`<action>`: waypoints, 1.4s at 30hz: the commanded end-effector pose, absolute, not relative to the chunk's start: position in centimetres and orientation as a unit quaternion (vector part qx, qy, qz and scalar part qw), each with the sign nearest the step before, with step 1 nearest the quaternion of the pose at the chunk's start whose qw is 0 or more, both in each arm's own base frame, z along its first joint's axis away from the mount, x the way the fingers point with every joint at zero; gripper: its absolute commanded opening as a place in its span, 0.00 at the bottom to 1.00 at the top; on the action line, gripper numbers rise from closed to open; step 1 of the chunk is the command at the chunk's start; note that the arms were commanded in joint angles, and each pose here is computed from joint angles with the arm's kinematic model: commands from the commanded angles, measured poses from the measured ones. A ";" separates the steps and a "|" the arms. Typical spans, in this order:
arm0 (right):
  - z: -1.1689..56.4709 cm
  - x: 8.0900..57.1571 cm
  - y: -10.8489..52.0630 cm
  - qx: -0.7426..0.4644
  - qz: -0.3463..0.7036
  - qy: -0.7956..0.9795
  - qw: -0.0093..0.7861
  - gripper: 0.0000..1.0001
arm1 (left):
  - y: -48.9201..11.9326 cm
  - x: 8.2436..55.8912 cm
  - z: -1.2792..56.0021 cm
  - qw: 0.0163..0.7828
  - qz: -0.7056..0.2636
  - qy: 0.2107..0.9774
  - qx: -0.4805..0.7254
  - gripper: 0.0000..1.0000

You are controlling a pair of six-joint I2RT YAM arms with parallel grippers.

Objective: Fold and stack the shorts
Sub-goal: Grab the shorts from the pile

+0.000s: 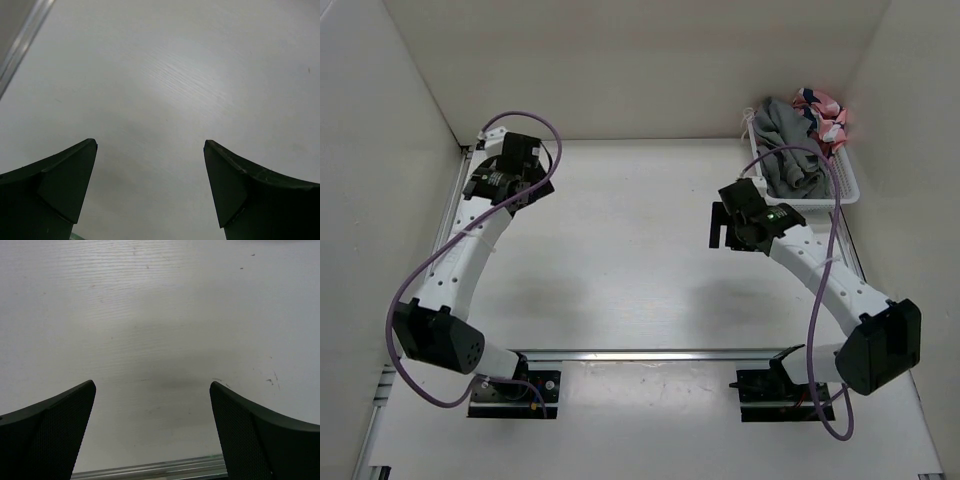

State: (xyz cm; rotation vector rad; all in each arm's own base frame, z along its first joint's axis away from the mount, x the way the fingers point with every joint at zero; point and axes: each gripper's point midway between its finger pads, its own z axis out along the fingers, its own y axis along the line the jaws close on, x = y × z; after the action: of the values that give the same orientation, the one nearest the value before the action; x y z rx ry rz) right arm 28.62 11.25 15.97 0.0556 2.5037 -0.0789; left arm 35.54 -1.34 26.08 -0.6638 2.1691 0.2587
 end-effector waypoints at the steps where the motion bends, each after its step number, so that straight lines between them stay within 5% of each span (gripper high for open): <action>1: 18.2 28.9 9.9 0.045 -0.040 0.931 0.361 0.99 | -6.4 35.6 25.2 0.398 0.028 0.907 -0.133 1.00; 9: 20.3 31.9 8.5 0.101 0.029 0.911 0.399 0.99 | -13.8 34.4 26.7 0.406 -0.074 0.909 -0.050 1.00; 17: 23.7 41.3 1.2 0.208 0.012 0.887 0.413 0.99 | -17.0 34.8 26.2 0.397 -0.080 0.914 -0.005 1.00; 21: 22.5 46.3 -1.7 0.237 0.050 0.890 0.386 0.99 | -18.7 36.1 26.7 0.388 -0.098 0.917 0.010 1.00; 27: 17.1 54.1 -5.6 0.242 -0.043 0.903 0.352 0.95 | -19.5 37.7 24.9 0.362 -0.079 0.928 0.026 1.00; 31: 14.8 57.3 -6.4 0.241 -0.047 0.905 0.348 0.84 | -19.7 38.4 24.6 0.359 -0.072 0.930 0.026 1.00; 33: 15.0 58.3 -6.5 0.241 -0.045 0.901 0.359 0.66 | -19.6 38.5 24.3 0.354 -0.065 0.933 0.025 1.00; 34: 15.0 58.4 -6.4 0.247 -0.043 0.899 0.359 0.55 | -19.8 38.8 24.5 0.357 -0.066 0.932 0.024 1.00; 35: 15.0 58.3 -6.6 0.248 -0.047 0.898 0.360 0.26 | -19.6 38.8 24.8 0.360 -0.063 0.931 0.023 1.00; 37: 18.0 58.3 -6.9 0.258 -0.048 0.882 0.391 0.01 | -19.6 38.8 24.9 0.360 -0.063 0.931 0.023 1.00; 42: 29.3 57.2 -4.7 0.226 -0.036 0.839 0.494 0.00 | -19.8 38.8 25.5 0.361 -0.072 0.929 0.019 1.00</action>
State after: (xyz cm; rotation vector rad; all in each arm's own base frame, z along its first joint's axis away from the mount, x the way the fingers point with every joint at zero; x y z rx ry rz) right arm 57.45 -5.97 14.56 0.6374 2.3348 -0.1354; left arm 39.00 -19.87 23.01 0.0533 2.4404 -0.1585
